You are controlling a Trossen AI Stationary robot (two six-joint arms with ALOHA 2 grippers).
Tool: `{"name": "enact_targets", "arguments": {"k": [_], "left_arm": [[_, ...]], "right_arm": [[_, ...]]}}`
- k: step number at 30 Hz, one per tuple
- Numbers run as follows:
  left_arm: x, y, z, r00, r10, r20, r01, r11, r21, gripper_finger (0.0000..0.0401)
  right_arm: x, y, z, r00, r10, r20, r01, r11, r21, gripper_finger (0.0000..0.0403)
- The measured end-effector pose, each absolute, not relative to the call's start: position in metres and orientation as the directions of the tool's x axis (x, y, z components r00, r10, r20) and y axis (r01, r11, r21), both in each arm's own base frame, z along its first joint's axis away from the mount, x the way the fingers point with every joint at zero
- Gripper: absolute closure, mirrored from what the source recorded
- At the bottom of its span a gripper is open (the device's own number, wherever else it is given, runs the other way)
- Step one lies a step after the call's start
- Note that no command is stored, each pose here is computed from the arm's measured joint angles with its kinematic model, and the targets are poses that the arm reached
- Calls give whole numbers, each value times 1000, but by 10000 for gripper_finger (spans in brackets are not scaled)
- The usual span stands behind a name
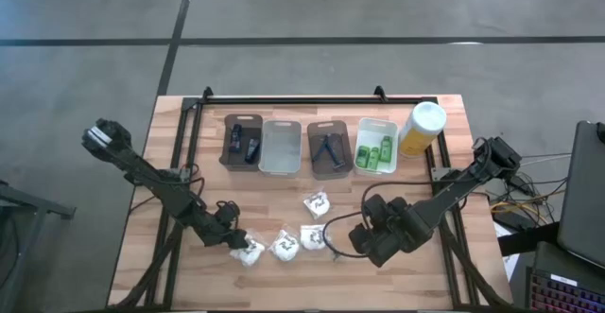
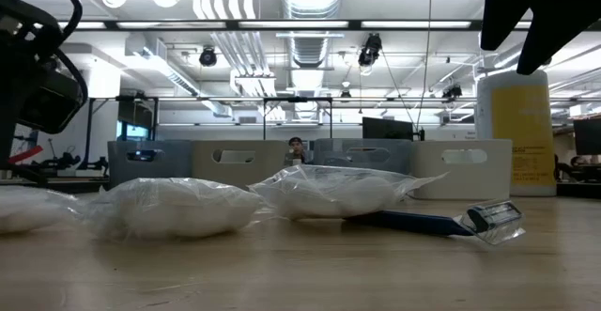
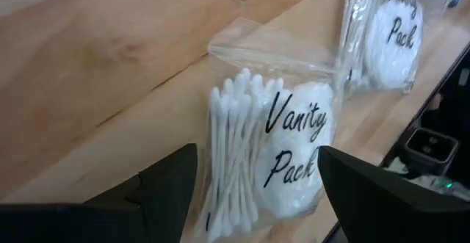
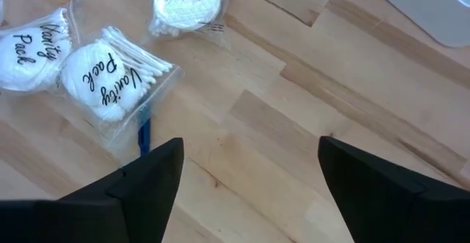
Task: Pick & Place Travel size toiletries
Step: Put the white cotton pack into the gray bin
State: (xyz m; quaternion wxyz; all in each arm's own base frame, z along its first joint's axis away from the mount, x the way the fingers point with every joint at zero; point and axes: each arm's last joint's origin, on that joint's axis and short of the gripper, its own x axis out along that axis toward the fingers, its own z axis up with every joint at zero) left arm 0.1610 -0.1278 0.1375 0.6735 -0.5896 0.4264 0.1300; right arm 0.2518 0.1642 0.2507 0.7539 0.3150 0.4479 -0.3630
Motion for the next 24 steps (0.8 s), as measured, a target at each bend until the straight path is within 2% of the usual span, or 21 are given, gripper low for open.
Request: {"name": "enact_targets", "arguments": {"k": [5, 10, 15, 24], "left_arm": [[161, -127, 143, 612, -343, -712, -624, 344, -702, 114], [162, -119, 139, 623, -250, -741, -629, 402, -665, 114], [165, -118, 133, 596, -251, -763, -609, 477, -633, 114], [180, -129, 130, 669, -335, -664, -479, 488, -729, 114]], "right_arm": [[253, 163, 251, 332, -264, -906, 833, 532, 150, 108], [254, 160, 251, 329, -266, -906, 837, 526, 150, 113], [256, 158, 251, 329, -263, -907, 841, 519, 155, 118], [261, 153, 251, 332, -260, -907, 842, 516, 161, 101]]}}
